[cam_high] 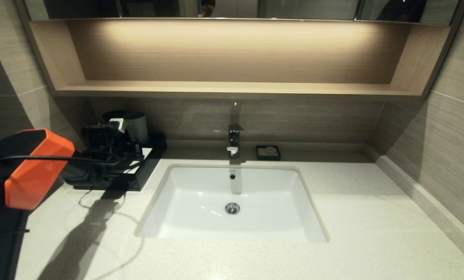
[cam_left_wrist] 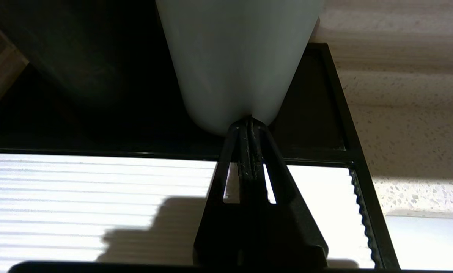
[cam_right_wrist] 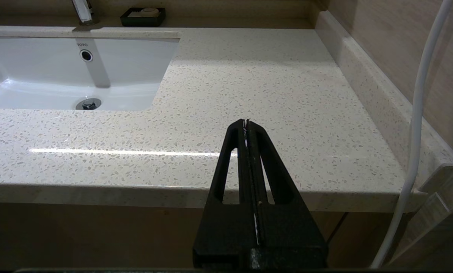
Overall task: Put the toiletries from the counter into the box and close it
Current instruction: Place the cup on the storage box
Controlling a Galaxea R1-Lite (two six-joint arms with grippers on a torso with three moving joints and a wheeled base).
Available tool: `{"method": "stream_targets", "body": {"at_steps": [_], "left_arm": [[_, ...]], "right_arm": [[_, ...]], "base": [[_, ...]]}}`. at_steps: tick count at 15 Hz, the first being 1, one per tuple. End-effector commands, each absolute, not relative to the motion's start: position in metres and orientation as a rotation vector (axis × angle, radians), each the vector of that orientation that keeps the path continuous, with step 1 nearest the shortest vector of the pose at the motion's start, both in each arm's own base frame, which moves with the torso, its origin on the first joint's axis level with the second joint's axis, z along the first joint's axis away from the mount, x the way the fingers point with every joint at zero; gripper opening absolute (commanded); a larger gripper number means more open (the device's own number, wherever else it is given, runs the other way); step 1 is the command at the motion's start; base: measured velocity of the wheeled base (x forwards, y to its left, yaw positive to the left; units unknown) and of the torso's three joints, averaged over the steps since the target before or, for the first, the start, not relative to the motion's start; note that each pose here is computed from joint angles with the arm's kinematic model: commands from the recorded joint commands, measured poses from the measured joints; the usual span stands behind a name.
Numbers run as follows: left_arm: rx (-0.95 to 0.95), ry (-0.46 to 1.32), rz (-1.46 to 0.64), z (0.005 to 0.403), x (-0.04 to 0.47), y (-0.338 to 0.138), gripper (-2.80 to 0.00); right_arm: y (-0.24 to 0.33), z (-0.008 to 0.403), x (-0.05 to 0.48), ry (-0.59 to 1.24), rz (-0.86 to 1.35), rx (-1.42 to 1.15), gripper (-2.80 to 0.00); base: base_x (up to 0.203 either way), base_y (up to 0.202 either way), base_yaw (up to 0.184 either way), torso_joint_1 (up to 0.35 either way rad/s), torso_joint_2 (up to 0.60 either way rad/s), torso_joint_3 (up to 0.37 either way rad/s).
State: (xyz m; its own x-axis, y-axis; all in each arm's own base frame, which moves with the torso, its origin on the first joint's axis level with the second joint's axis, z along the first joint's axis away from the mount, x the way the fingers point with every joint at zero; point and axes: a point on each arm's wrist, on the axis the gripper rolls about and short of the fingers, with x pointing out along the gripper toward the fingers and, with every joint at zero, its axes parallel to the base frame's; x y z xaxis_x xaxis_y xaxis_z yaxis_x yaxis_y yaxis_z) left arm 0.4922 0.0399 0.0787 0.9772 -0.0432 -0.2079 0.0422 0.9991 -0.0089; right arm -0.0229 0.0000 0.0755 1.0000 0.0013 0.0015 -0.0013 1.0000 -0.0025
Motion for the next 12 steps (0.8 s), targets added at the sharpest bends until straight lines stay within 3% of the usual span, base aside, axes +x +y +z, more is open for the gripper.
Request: {"method": "stream_targets", "body": {"at_steps": [1, 12], "left_arm": [[-0.004, 0.203, -0.043, 0.077, 0.495, 0.041, -2.80], [-0.005, 0.171, -0.046, 0.086, 0.498, 0.041, -2.80]], "right_arm": [[0.000, 0.075, -0.023, 0.000, 0.002, -0.003, -2.80], [0.000, 0.075, -0.023, 0.001, 0.002, -0.003, -2.80]], "base": [[0.000, 0.000, 0.000, 0.000, 0.00, 0.000], [0.000, 0.000, 0.000, 0.000, 0.00, 0.000]]}}
